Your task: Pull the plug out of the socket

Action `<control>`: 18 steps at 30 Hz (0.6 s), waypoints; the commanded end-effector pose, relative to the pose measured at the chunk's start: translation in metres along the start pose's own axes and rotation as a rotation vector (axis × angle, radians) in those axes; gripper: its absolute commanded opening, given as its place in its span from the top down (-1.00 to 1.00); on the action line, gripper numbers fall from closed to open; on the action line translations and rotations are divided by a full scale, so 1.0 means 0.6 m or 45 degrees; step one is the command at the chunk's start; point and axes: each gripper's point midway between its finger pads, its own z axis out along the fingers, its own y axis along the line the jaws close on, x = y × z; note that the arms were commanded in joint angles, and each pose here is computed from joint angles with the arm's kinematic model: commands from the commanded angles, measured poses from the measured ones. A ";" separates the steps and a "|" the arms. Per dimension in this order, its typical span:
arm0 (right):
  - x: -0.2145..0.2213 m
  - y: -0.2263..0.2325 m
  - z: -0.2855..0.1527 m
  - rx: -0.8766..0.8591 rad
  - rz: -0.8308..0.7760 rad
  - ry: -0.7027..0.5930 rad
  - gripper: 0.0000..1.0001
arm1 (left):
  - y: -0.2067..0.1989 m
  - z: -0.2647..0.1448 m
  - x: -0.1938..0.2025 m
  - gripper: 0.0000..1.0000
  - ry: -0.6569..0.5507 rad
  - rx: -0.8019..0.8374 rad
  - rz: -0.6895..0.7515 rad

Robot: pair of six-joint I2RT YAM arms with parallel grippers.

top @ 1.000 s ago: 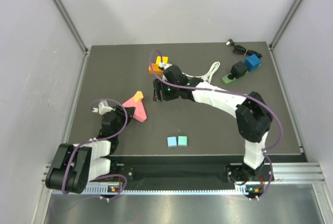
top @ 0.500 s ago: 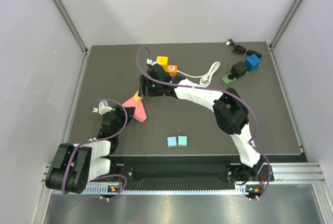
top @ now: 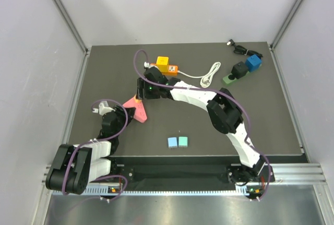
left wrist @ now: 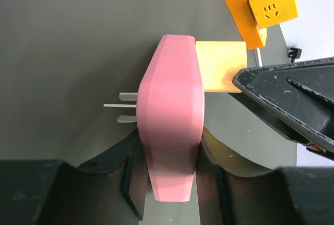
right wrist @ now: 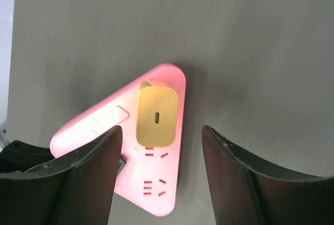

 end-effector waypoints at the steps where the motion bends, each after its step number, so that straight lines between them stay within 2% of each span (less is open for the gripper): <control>1: -0.026 0.046 0.004 -0.083 -0.001 -0.070 -0.23 | 0.084 -0.018 0.037 1.00 0.088 -0.217 0.078; 5: -0.016 0.048 0.020 -0.106 0.000 -0.043 -0.10 | 0.084 -0.018 0.037 1.00 0.088 -0.214 0.080; 9: -0.016 0.053 0.031 -0.120 0.001 -0.032 0.20 | 0.084 -0.017 0.037 1.00 0.089 -0.219 0.074; 14: -0.018 0.056 0.035 -0.133 -0.005 -0.029 0.37 | 0.085 -0.018 0.037 1.00 0.086 -0.218 0.076; 18: -0.018 0.054 0.035 -0.116 -0.007 -0.025 0.60 | 0.085 -0.018 0.038 1.00 0.087 -0.217 0.070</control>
